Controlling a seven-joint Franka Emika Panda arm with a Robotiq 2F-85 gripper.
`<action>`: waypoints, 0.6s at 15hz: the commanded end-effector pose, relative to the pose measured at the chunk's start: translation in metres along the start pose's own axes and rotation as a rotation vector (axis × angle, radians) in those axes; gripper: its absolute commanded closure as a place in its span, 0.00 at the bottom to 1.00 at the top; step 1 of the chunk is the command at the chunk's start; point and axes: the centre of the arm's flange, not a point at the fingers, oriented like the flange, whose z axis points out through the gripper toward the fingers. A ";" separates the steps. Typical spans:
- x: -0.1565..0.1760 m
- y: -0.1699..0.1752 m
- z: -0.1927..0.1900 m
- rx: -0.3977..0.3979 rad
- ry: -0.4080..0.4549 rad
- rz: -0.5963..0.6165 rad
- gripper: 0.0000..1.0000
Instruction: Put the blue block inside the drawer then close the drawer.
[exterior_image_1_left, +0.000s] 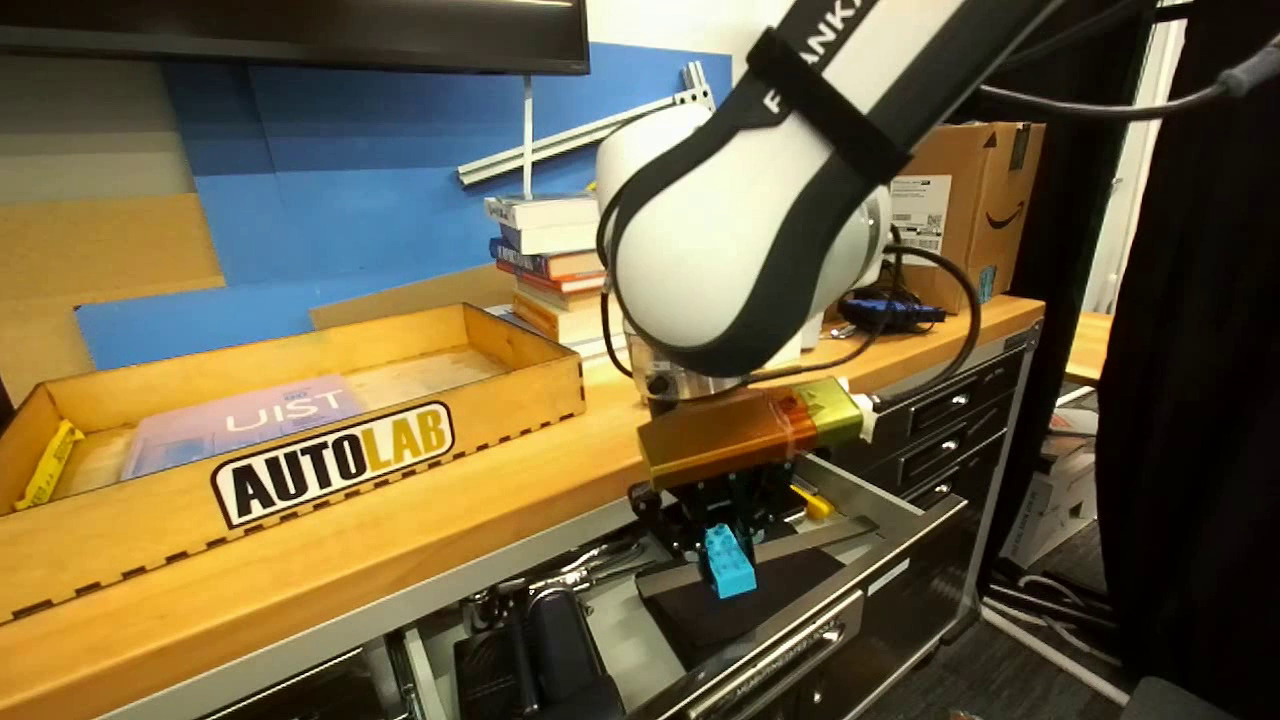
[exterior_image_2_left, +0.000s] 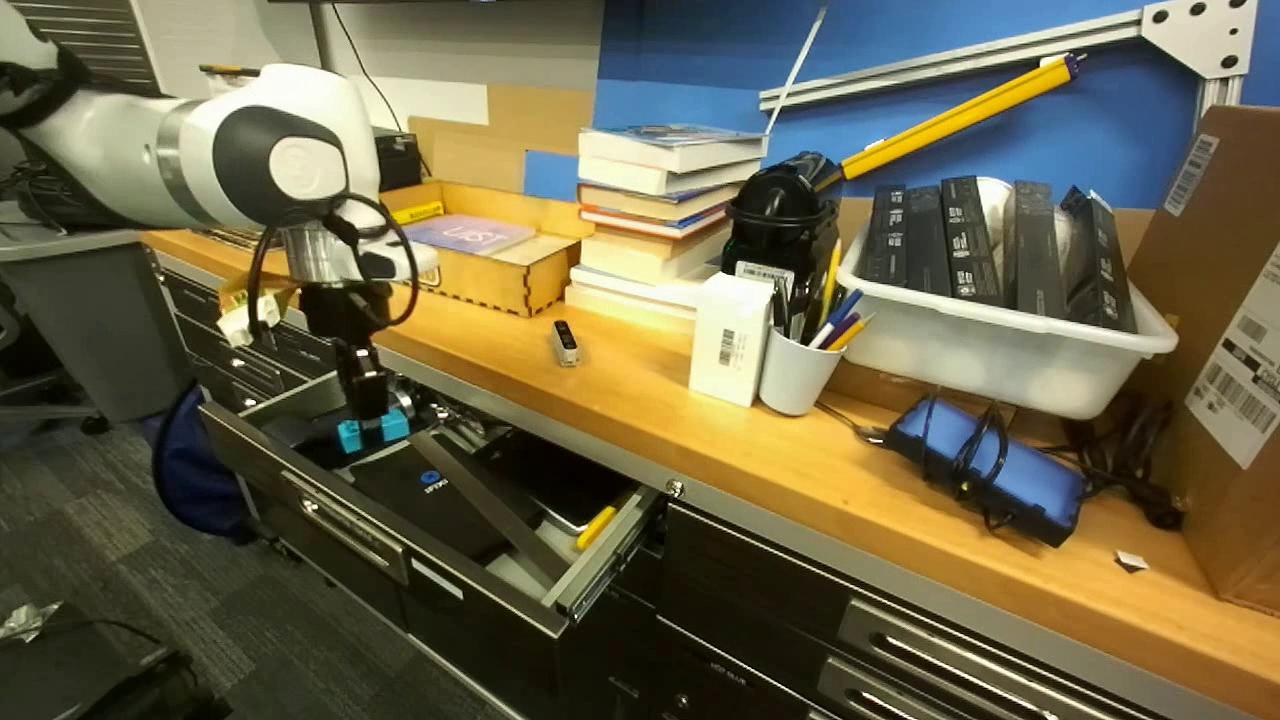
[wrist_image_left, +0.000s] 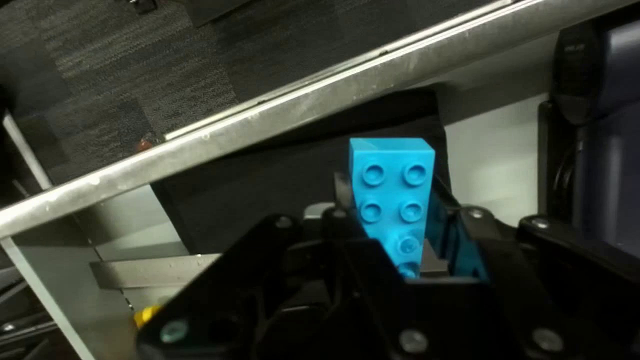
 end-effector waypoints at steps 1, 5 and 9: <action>0.006 0.012 0.015 0.033 0.046 0.151 0.89; 0.011 0.020 0.014 0.075 0.059 0.211 0.38; -0.013 0.028 0.006 0.023 0.068 0.195 0.09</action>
